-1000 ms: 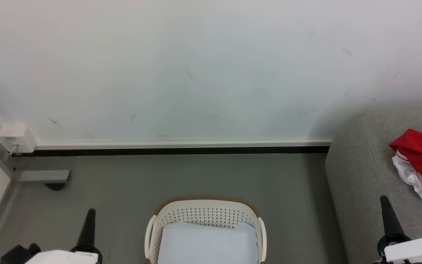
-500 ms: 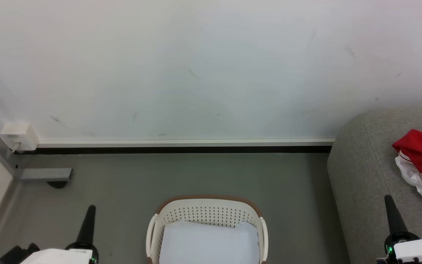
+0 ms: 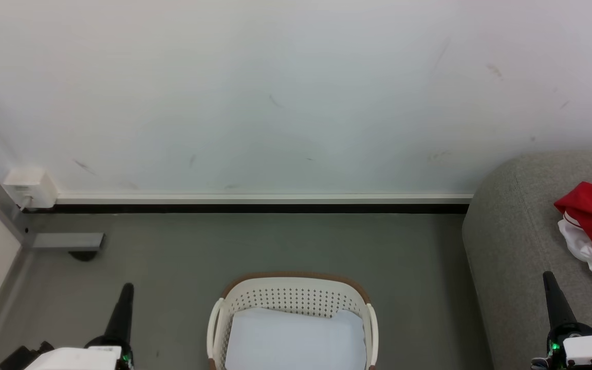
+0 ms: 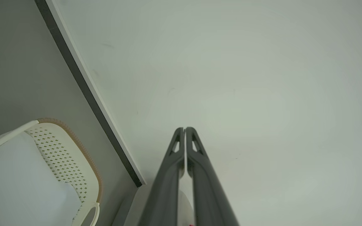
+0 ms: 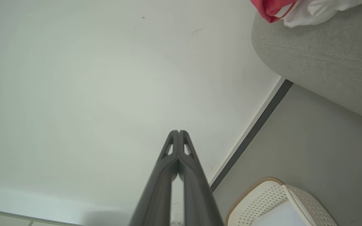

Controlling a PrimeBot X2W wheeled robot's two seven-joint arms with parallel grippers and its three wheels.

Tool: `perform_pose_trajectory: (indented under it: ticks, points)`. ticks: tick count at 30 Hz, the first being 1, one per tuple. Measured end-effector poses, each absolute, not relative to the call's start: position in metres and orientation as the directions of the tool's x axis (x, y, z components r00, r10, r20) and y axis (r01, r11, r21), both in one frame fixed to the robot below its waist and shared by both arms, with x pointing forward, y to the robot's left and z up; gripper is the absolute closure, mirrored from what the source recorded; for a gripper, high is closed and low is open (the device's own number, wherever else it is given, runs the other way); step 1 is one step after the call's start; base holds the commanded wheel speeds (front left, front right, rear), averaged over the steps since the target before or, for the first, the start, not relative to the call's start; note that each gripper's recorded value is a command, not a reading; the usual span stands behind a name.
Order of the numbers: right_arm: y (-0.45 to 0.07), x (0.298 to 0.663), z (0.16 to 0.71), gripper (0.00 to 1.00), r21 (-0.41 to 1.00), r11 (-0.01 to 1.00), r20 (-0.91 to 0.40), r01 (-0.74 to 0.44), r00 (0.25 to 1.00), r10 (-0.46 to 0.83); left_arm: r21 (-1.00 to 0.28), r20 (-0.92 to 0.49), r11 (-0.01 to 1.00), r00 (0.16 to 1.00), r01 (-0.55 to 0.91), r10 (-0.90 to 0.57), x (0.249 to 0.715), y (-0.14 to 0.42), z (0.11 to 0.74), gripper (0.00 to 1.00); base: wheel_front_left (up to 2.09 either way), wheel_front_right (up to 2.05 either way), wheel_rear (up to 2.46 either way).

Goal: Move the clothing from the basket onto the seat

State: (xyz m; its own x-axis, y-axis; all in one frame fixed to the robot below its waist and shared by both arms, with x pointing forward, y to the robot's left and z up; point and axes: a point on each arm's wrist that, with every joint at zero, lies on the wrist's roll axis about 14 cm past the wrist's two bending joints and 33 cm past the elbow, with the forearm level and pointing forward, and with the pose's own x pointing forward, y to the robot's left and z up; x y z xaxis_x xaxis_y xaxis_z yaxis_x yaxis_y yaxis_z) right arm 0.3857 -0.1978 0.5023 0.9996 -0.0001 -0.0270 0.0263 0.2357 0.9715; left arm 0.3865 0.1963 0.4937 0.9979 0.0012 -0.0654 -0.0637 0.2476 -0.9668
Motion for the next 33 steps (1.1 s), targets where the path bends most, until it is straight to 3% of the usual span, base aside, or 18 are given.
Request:
perform_pose_trajectory:
  ticks: [33]
  points:
    - [-0.1994,0.3901,0.5078,1.00,1.000,0.016,-0.001,0.000,1.000,0.004,-1.000,-0.016,0.014,1.000,-0.016,-0.001,0.3877,0.1992,0.5030,1.00,0.00,0.00,0.00]
